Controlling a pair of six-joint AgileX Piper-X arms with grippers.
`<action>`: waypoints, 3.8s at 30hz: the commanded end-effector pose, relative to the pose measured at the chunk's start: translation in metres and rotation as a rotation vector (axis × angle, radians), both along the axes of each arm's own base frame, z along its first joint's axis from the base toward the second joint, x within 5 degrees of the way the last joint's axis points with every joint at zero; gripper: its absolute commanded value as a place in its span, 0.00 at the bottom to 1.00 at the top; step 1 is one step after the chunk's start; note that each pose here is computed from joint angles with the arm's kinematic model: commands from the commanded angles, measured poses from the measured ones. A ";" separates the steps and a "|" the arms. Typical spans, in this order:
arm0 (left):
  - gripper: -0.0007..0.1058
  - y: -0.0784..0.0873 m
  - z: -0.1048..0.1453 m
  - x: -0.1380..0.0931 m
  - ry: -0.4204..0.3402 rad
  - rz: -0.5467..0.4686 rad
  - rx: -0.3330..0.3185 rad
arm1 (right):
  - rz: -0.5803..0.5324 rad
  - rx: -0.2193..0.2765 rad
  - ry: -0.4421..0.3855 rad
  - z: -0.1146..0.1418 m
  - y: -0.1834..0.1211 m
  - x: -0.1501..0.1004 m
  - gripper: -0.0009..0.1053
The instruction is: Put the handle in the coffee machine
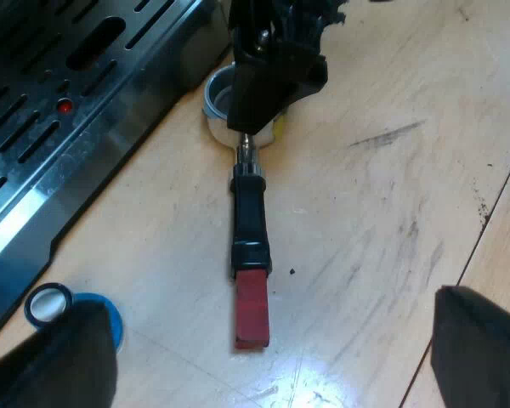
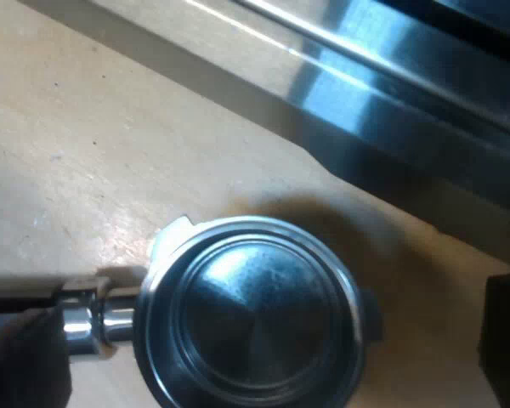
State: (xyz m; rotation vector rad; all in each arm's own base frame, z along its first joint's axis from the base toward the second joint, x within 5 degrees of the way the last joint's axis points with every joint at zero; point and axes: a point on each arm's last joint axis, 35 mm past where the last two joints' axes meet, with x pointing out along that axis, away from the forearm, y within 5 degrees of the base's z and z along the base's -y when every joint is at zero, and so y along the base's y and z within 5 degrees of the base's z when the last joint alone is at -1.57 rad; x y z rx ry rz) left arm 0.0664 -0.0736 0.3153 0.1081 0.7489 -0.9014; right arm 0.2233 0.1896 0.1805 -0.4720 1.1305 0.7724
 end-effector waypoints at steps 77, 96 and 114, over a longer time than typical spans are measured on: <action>0.72 -0.003 0.004 0.002 -0.045 -0.018 -0.020 | -0.148 0.035 0.058 0.022 -0.009 -0.011 0.01; 0.72 -0.003 0.004 0.002 -0.045 -0.018 -0.020 | -0.164 -0.048 0.089 0.000 -0.021 -0.023 0.04; 0.72 -0.003 0.004 0.002 -0.045 -0.018 -0.020 | -0.171 -0.107 0.074 0.027 -0.021 -0.020 0.73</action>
